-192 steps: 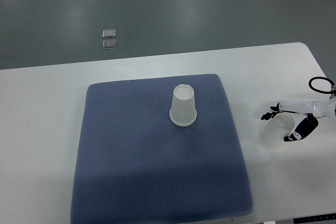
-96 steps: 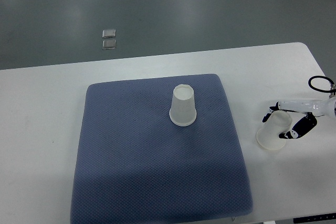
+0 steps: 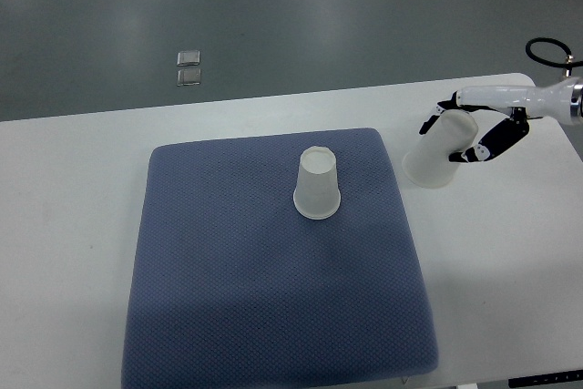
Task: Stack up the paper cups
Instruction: 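Lift the cup with the right hand and carry it over the mat cup, then lower the held cup onto the upside-down cup and open the right hand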
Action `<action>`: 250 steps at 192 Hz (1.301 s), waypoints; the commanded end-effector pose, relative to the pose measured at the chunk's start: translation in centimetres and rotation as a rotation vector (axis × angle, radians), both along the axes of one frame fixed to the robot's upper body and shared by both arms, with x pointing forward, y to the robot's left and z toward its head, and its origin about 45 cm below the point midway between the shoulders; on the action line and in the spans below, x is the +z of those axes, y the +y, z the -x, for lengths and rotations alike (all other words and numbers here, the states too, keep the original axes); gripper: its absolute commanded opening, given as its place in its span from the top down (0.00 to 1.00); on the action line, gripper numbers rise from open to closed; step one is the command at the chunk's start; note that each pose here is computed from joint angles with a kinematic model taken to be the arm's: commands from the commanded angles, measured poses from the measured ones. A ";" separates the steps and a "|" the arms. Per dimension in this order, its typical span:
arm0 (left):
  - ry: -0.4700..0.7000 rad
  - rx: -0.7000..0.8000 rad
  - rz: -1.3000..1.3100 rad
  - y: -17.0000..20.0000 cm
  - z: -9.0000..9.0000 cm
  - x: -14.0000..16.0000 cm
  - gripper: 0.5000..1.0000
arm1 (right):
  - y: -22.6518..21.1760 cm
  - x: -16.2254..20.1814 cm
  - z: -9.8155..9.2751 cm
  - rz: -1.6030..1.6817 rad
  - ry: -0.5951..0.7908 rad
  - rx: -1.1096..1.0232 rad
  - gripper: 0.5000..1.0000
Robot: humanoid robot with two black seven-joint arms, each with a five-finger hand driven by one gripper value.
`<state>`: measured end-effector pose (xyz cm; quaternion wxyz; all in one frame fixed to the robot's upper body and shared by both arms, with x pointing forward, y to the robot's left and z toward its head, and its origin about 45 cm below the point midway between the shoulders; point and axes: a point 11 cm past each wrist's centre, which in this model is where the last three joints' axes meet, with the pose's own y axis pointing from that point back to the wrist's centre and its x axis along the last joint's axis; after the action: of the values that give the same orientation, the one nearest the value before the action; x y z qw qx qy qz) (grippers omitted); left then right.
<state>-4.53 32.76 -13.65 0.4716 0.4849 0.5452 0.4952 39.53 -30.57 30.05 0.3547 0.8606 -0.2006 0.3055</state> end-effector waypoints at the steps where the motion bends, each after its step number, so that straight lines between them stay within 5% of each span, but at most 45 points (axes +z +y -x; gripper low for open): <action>1: 0.000 0.000 0.001 0.0 0.0 0.0 0.00 | 3.2 2.5 -0.9 -0.053 0.001 0.068 0.76; 82: 0.000 0.000 0.001 0.0 0.0 0.0 0.00 | 12.8 2.6 -1.9 -0.075 0.030 0.186 0.75; 213: 0.000 0.000 0.001 0.0 0.0 0.0 0.00 | 14.9 -0.2 -2.5 -0.029 0.031 0.190 0.73; 250: 0.000 0.000 0.001 0.0 0.0 0.0 0.00 | 15.0 -1.5 -2.7 -0.015 0.014 0.173 0.62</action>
<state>-4.54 32.76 -13.65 0.4715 0.4850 0.5452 0.4952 42.16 -15.59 29.07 0.3191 0.8828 -0.1200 0.3232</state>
